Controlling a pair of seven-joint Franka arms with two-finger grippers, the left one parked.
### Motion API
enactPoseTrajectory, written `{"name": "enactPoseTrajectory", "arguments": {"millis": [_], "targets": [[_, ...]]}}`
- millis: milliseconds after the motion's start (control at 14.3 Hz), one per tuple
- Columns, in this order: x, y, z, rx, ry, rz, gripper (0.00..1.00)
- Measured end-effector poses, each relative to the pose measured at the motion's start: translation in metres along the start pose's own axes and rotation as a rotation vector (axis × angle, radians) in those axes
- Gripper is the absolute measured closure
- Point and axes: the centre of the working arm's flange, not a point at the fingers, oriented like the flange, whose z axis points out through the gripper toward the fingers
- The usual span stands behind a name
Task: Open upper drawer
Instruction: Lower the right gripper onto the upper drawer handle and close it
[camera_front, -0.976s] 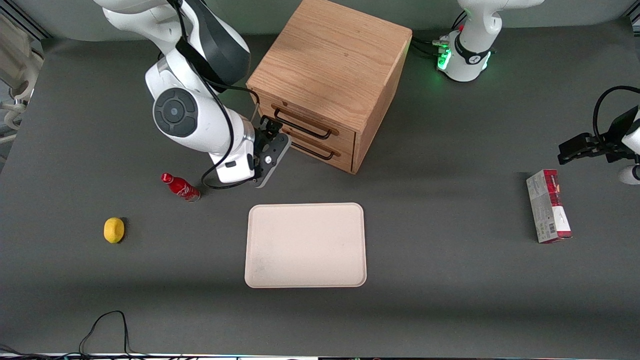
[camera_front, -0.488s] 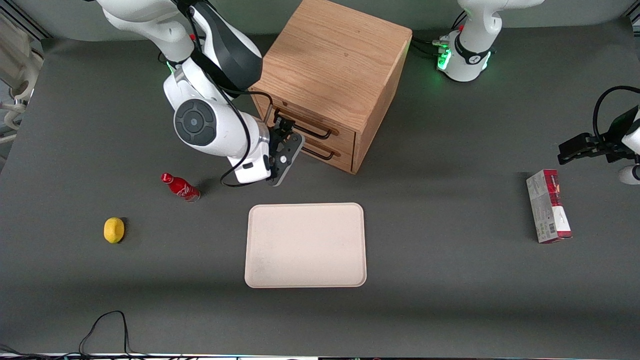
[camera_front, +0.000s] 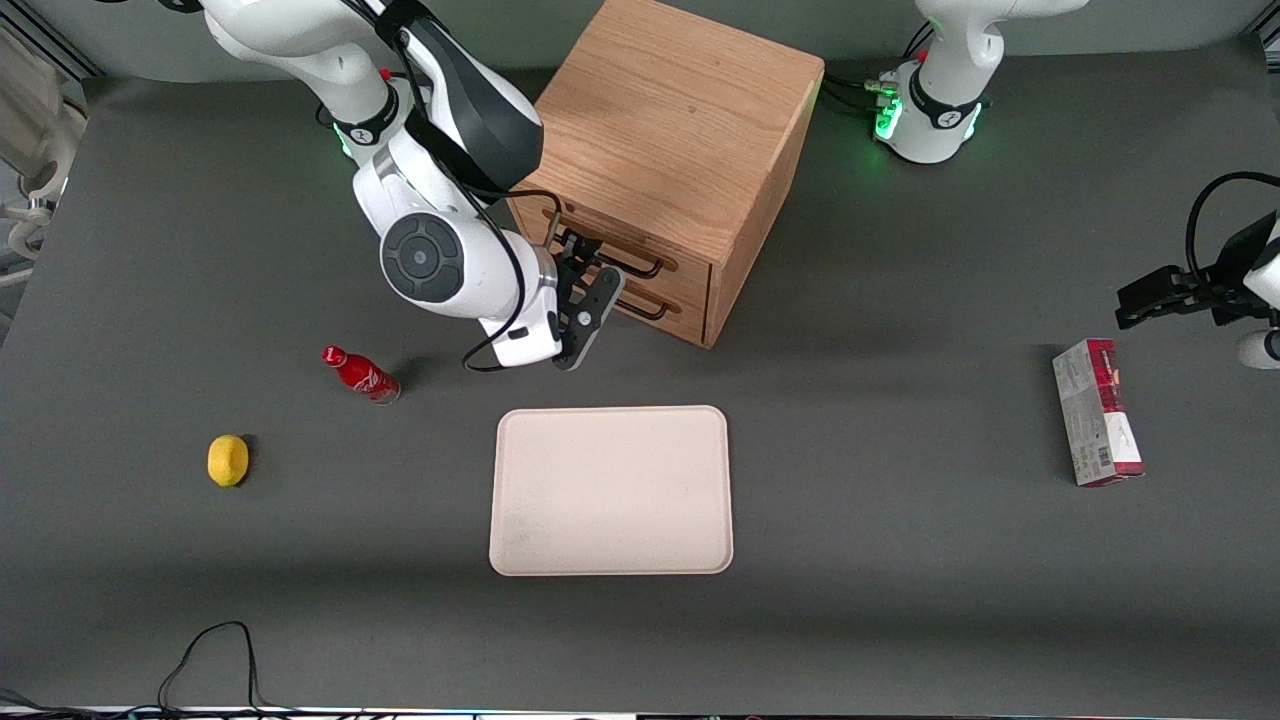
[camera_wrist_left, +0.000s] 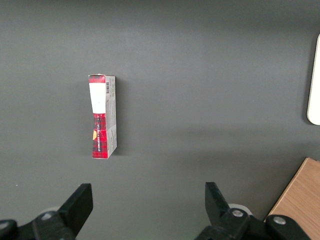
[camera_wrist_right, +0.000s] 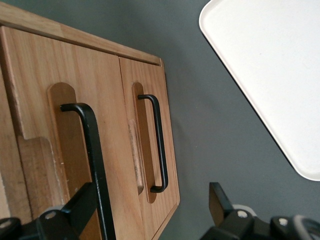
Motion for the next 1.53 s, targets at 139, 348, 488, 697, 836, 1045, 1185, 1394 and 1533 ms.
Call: {"name": "enactPoseTrajectory", "arguments": {"millis": [139, 348, 488, 697, 836, 1045, 1185, 1394, 1533], "targets": [[0.000, 0.000, 0.008, 0.007, -0.014, 0.000, 0.00], [0.001, -0.006, 0.017, 0.018, -0.029, -0.010, 0.00], [0.001, -0.008, 0.023, 0.022, -0.037, -0.012, 0.00], [0.000, -0.007, 0.028, 0.026, -0.047, -0.010, 0.00], [0.000, -0.008, 0.029, 0.027, -0.049, -0.011, 0.00], [0.005, -0.025, 0.038, 0.027, -0.061, -0.037, 0.00], [0.007, -0.029, 0.042, 0.023, -0.059, -0.044, 0.00], [0.007, -0.027, 0.043, 0.023, -0.059, -0.040, 0.00], [0.007, -0.027, 0.044, 0.023, -0.061, -0.039, 0.00]]}}
